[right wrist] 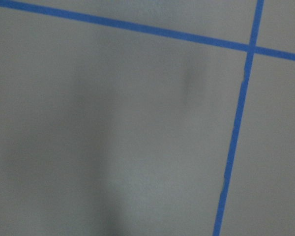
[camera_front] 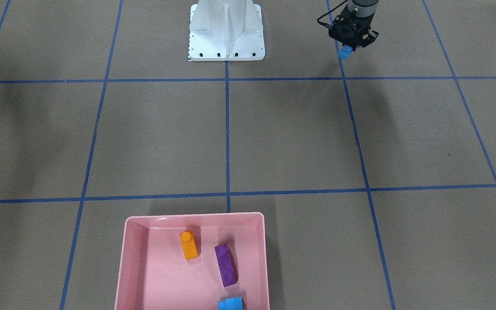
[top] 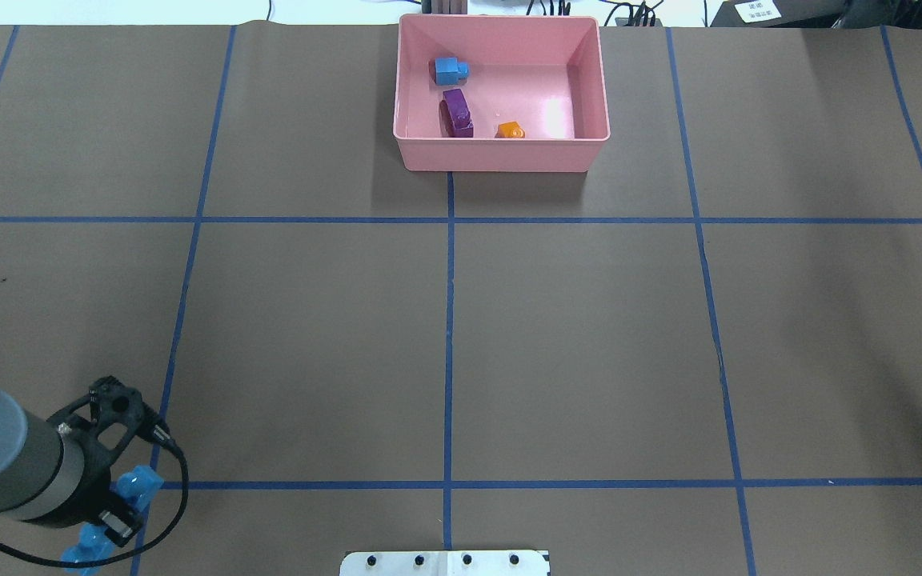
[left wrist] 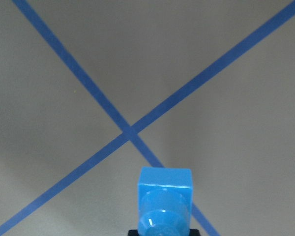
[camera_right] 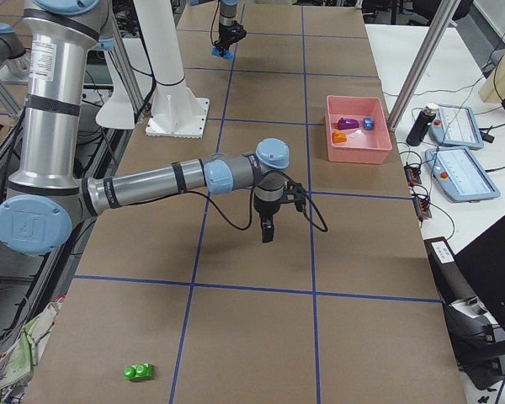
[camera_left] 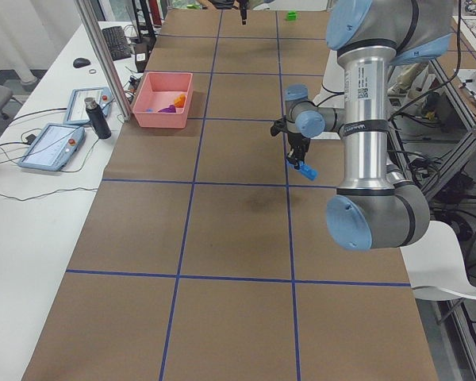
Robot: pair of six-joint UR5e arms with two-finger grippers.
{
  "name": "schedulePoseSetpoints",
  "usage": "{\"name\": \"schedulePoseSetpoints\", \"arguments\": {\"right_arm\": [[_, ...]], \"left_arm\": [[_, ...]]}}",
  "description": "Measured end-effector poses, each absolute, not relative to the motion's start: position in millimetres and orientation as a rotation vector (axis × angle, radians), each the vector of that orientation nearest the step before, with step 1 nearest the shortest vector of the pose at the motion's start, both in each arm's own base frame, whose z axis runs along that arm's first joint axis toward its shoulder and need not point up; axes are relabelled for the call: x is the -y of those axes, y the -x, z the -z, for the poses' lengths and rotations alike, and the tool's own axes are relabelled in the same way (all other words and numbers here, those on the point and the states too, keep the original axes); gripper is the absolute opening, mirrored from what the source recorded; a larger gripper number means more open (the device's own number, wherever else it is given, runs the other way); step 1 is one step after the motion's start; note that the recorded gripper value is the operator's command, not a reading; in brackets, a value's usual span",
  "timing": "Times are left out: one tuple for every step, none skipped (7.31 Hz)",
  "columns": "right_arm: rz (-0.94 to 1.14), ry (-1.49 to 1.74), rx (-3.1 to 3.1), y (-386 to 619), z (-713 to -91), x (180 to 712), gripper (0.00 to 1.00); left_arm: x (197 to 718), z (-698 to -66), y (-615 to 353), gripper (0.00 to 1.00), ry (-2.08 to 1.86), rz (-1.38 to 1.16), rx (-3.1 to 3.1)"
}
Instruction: Put all blocks into box
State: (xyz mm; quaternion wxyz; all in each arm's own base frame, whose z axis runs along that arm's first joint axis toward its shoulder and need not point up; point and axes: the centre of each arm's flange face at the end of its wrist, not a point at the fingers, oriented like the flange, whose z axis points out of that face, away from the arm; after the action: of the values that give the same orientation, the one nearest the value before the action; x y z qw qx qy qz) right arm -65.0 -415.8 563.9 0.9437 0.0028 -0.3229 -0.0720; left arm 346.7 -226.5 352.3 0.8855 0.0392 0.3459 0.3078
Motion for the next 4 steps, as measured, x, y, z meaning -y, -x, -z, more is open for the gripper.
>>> {"name": "schedulePoseSetpoints", "arguments": {"right_arm": [[0.15,0.017,0.636,54.0,-582.5,400.8,1.0],[0.154,0.027,0.606,41.7,-598.0,389.4,1.0],[0.179,0.033,0.582,25.9,-614.8,377.0,1.0],[0.223,0.035,0.573,5.9,-634.8,365.7,1.0]], "left_arm": [[253.9,-341.6,-335.0,0.0,-0.094,-0.579,-0.755],[283.6,-335.2,-321.5,0.0,-0.097,-0.514,-0.786],[313.4,-327.4,-312.0,0.0,-0.103,-0.457,-0.819],[342.8,-316.4,-307.5,0.0,-0.112,-0.412,-0.853]]}}
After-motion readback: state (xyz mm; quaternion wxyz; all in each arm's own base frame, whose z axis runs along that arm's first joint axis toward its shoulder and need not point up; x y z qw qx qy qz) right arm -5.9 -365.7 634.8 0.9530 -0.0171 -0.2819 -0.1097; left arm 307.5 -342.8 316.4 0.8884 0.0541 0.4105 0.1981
